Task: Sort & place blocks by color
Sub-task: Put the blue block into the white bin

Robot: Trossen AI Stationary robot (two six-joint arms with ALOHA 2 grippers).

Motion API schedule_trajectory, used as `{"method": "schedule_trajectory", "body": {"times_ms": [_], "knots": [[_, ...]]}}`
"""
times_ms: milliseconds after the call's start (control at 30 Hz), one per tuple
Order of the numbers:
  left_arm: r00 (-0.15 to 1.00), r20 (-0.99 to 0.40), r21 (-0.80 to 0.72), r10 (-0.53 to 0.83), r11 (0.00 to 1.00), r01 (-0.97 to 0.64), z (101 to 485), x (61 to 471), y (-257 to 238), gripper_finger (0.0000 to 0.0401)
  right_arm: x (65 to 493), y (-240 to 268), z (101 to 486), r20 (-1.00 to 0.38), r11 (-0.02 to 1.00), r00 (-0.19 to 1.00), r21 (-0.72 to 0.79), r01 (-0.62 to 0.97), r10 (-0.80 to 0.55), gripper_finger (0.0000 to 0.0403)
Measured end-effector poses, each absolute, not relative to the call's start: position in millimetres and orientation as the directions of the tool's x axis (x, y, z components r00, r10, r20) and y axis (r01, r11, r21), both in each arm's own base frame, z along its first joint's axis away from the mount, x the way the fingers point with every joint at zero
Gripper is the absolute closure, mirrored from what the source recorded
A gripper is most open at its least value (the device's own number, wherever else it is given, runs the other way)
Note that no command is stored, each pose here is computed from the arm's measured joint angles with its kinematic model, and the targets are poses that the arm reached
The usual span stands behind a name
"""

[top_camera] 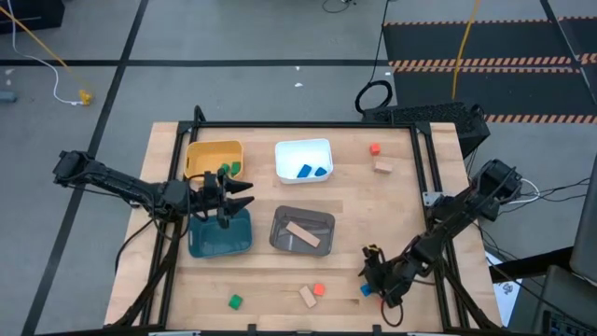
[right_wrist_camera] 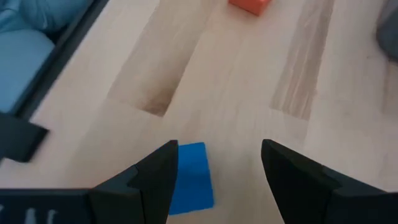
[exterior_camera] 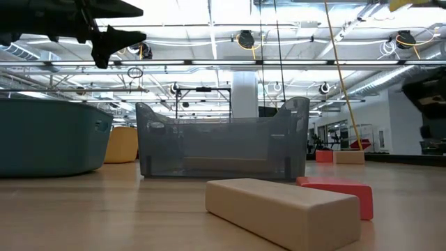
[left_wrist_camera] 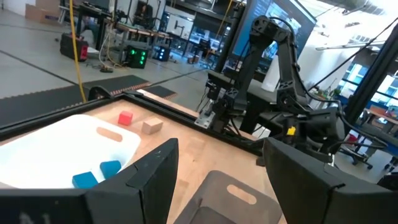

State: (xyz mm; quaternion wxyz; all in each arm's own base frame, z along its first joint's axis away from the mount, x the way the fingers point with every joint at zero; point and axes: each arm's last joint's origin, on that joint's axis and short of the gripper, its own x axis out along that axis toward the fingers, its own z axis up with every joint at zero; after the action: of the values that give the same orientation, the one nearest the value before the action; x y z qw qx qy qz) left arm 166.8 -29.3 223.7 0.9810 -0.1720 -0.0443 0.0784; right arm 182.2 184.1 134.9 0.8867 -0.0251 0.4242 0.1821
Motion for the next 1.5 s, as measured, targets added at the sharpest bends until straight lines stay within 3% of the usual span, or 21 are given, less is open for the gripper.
{"method": "schedule_trajectory", "body": {"times_ms": [433,733,1500], "knots": [[0.984,0.060,-0.344,0.169,0.928,-0.139,223.7,166.8,-29.3,0.0167,168.2,191.8,130.9,-0.774,0.944,0.588,0.037,-0.327,0.234,0.0179],[0.984,0.061,-0.345,0.170,0.928,-0.139,223.8,166.8,-29.2,0.0166,167.6,196.6,125.9,-0.779,0.939,0.570,0.071,-0.335,0.262,0.0179],[0.984,0.057,-0.341,0.171,0.929,-0.142,223.5,166.8,-29.2,0.0167,175.9,187.8,124.8,-0.784,0.917,0.579,-0.032,-0.398,0.224,0.0179]]}}
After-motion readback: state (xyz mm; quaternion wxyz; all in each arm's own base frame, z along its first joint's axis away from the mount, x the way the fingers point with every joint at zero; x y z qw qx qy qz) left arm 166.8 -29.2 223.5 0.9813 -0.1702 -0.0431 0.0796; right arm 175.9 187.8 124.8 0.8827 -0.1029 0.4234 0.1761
